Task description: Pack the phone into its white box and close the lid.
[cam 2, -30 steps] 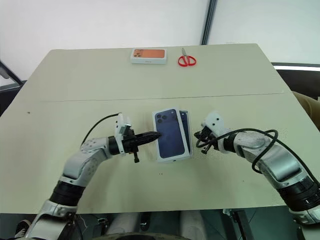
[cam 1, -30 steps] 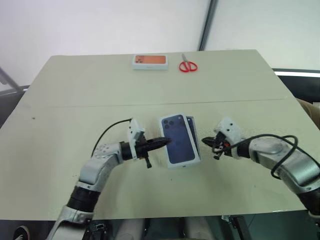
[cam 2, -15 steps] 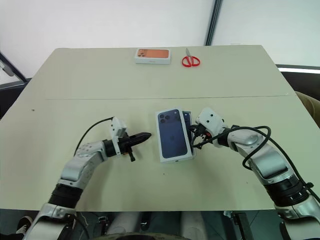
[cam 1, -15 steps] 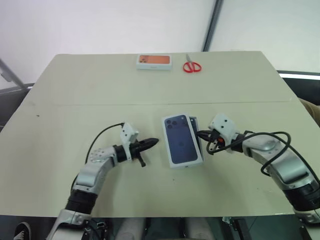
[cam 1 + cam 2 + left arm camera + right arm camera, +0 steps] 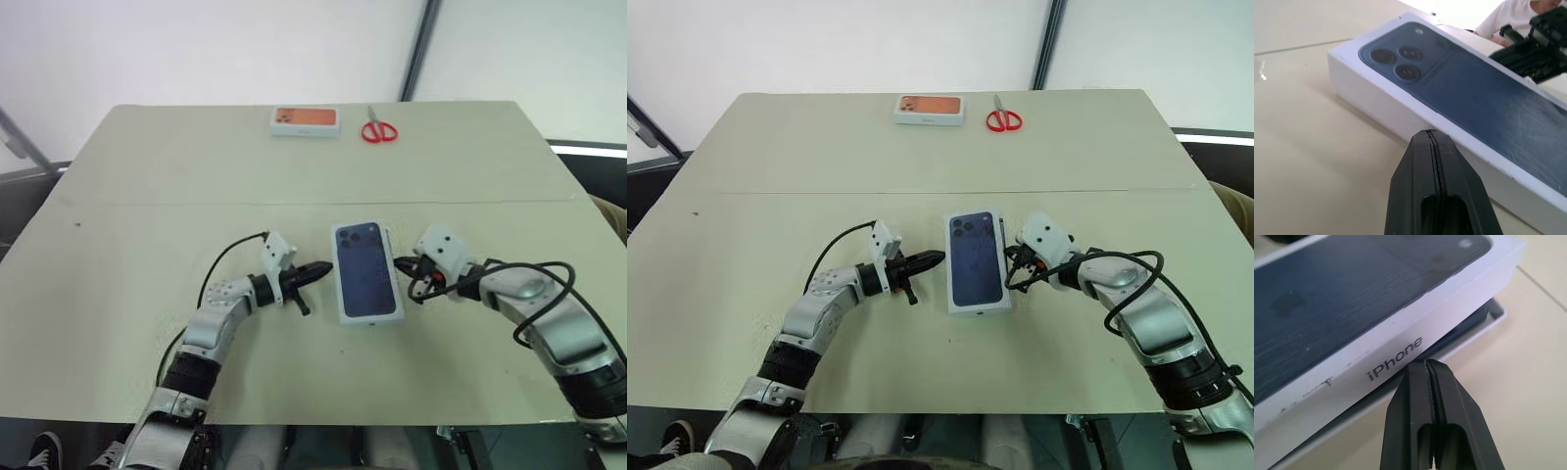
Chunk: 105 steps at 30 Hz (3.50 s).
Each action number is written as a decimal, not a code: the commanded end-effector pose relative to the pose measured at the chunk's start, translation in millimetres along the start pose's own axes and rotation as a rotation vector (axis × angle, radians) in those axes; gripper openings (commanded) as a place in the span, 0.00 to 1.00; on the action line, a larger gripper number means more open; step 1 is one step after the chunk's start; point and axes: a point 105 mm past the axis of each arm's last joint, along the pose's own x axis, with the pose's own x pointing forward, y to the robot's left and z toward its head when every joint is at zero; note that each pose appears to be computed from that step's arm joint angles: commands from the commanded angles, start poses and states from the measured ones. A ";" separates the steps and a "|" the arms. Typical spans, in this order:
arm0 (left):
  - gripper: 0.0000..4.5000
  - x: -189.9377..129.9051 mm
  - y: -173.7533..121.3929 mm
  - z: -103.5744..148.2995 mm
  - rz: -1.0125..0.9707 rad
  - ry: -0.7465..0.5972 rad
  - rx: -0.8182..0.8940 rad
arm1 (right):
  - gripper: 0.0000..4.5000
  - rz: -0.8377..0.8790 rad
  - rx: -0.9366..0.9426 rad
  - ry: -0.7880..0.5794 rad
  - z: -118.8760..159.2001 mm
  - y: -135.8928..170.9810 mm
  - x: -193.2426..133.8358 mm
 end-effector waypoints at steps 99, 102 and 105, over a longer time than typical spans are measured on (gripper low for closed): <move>1.00 -132.7 52.8 64.7 0.191 0.049 0.049 | 0.99 0.272 0.061 -0.322 54.1 8.5 -37.8; 1.00 -155.4 50.7 59.3 0.229 0.071 0.061 | 0.99 0.280 0.054 -0.325 47.1 12.1 -46.7; 1.00 -177.7 54.4 51.2 0.301 0.088 0.019 | 0.99 0.257 0.049 -0.296 34.9 9.9 -52.5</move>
